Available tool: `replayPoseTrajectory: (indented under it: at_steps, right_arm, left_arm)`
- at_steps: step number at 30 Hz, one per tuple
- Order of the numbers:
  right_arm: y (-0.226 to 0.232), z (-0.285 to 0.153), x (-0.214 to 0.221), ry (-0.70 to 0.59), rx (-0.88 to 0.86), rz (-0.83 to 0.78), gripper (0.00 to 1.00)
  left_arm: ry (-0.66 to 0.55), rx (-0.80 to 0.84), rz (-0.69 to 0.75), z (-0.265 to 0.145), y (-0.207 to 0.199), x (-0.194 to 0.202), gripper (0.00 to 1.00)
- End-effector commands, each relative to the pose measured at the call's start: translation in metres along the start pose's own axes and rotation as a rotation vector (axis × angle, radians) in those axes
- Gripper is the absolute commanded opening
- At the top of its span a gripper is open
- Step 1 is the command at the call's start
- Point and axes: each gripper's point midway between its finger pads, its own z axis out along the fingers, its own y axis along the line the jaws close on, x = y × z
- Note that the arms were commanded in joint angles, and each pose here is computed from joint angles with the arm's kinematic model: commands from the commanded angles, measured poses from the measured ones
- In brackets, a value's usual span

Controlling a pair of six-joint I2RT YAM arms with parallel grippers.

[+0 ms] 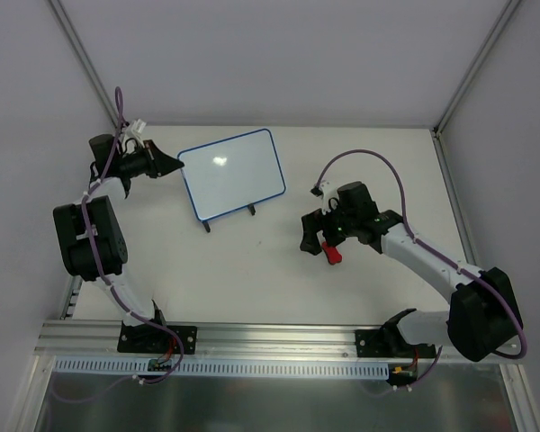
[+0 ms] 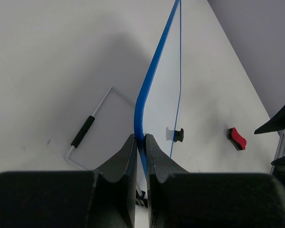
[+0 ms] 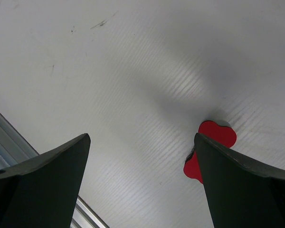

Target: Erase the whiteboard

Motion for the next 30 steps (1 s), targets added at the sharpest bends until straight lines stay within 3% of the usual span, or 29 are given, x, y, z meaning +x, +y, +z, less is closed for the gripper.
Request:
replayPoseTrajectory:
  at_steps: [1,14,30]
  right_arm:
    - [0.006,-0.002,-0.016,-0.036,-0.025,-0.036,0.96]
    - [0.008,-0.005,-0.012,-0.028,-0.032,-0.037,0.96]
    - [0.008,-0.004,-0.014,-0.024,-0.032,-0.036,0.97]
  left_arm:
    - [-0.066,-0.009,0.181,-0.015,-0.009,-0.029,0.0]
    - [-0.107,-0.059,0.302,-0.024,-0.004,-0.049,0.0]
    - [-0.084,-0.132,0.323,-0.036,0.011,-0.003,0.0]
